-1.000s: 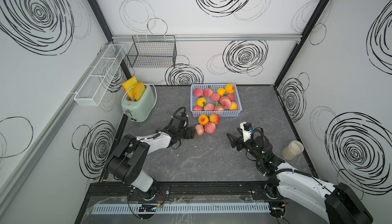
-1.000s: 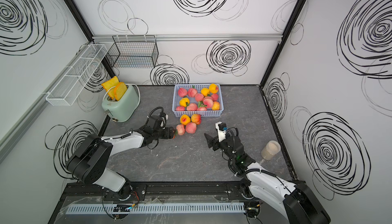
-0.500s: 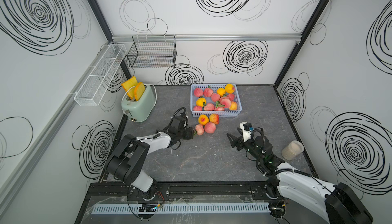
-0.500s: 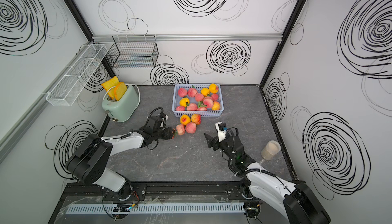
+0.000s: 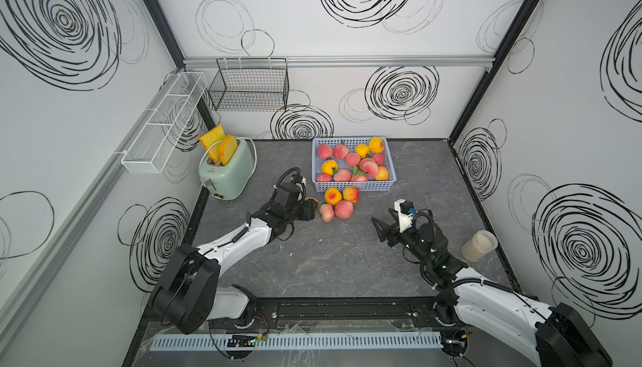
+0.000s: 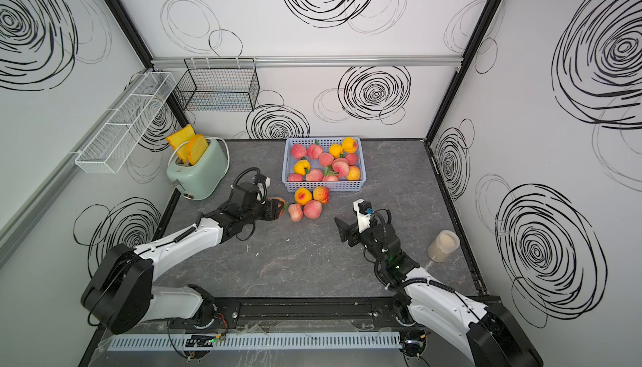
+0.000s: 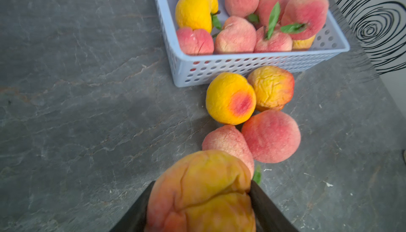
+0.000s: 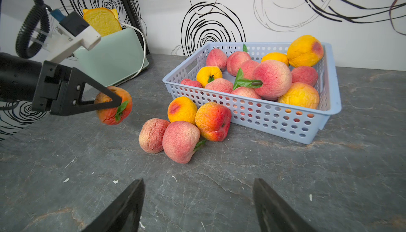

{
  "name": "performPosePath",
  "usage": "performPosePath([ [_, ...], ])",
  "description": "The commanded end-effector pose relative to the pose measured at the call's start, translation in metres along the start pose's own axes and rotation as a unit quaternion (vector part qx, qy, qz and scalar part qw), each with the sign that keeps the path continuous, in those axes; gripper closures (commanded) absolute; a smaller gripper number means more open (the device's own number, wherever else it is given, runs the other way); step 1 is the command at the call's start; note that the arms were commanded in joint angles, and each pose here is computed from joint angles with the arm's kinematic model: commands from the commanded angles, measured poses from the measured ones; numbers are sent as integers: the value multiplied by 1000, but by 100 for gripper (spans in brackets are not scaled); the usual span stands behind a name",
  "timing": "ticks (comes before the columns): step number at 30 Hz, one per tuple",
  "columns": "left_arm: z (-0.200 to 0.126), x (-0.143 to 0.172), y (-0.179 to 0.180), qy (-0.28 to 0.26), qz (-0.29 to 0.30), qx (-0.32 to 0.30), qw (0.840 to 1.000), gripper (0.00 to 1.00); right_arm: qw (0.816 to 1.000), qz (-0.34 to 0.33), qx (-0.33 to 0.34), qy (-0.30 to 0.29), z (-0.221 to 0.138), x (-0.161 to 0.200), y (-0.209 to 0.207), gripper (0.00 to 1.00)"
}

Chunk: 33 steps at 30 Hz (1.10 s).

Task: Put the peaches into the basket
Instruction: Pick up the peach from the center of the board, then place the peach in the basket.

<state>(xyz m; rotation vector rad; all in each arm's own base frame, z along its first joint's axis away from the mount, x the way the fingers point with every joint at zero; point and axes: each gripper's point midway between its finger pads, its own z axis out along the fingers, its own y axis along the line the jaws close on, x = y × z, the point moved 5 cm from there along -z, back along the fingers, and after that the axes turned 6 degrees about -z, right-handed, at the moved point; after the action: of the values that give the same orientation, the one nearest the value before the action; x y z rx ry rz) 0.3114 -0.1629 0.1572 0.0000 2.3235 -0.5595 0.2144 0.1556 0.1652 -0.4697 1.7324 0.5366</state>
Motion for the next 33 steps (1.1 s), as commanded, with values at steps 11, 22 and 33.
performPosePath([
  [11,56,-111,-71,-77,81,61,992,35,999,-8,-5,-36,-5,-15,3,20],
  [22,131,-139,-83,-121,86,97,984,35,999,-4,-12,-36,-4,-12,6,20],
  [33,190,-149,-81,-128,89,93,983,35,999,-5,-12,-36,-4,-12,6,20],
])
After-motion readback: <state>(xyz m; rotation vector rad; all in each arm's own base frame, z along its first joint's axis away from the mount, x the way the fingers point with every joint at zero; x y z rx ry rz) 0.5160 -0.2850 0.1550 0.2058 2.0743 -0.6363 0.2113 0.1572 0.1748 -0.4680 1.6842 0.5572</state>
